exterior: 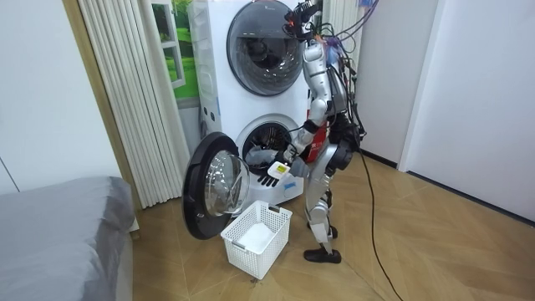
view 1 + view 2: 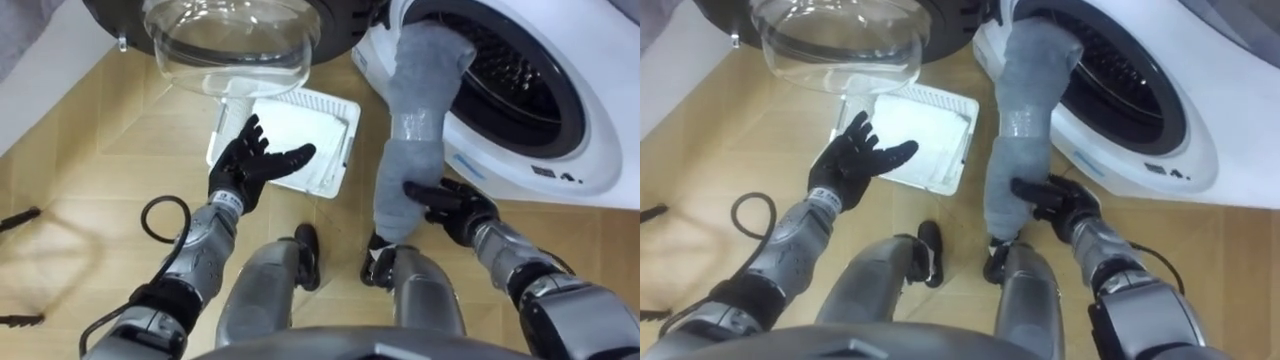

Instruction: Put towel into washing machine

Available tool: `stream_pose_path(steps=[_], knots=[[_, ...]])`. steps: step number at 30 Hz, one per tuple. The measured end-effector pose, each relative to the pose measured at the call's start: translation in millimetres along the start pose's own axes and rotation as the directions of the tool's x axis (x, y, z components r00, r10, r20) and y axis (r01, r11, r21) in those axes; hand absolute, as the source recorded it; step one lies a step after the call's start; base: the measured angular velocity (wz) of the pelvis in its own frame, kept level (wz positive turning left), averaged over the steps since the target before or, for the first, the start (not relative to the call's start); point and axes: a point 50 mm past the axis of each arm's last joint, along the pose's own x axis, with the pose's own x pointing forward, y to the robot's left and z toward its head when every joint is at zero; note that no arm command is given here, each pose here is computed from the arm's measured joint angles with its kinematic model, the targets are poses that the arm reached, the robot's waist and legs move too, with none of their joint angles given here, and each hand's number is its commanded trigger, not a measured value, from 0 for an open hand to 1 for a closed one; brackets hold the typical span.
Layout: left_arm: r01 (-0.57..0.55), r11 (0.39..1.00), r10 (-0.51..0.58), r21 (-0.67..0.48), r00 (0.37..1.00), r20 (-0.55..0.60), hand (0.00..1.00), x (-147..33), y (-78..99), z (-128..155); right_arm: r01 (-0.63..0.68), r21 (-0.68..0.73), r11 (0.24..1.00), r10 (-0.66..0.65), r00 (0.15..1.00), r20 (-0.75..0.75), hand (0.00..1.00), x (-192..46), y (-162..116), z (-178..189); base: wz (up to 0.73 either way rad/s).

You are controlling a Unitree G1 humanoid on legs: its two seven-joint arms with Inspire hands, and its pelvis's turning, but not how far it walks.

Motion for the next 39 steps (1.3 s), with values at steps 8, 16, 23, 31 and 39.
stream_pose_path(steps=[8,16,23,31,39], knots=[[-0.058,0.998,0.058,-0.014,0.998,0.006,0.0,-0.9,3.7,1.2,0.101,0.281,0.954,-0.13,0.988,0.084,1.0,-0.6,-15.9,33.5,0.08],[-0.084,0.996,0.085,-0.008,0.994,0.068,0.0,-1.8,3.0,16.5,0.134,0.569,0.811,-0.269,0.95,0.16,1.0,-8.2,-38.7,83.2,0.06],[-0.129,0.992,0.128,0.001,0.987,0.095,0.0,-4.1,7.1,23.0,0.182,0.659,0.73,-0.307,0.949,0.078,1.0,-7.0,-29.8,91.7,0.0],[-0.185,0.983,0.182,0.008,0.975,0.13,0.0,-7.2,13.0,29.1,0.182,0.82,0.543,-0.299,0.954,-0.013,0.0,-9.3,-17.1,113.0,0.1],[-0.174,0.979,0.159,0.105,0.978,0.137,0.0,-8.4,11.3,26.6,0.176,0.902,0.395,-0.264,0.962,-0.072,0.0,-11.1,-13.3,122.4,0.08]])
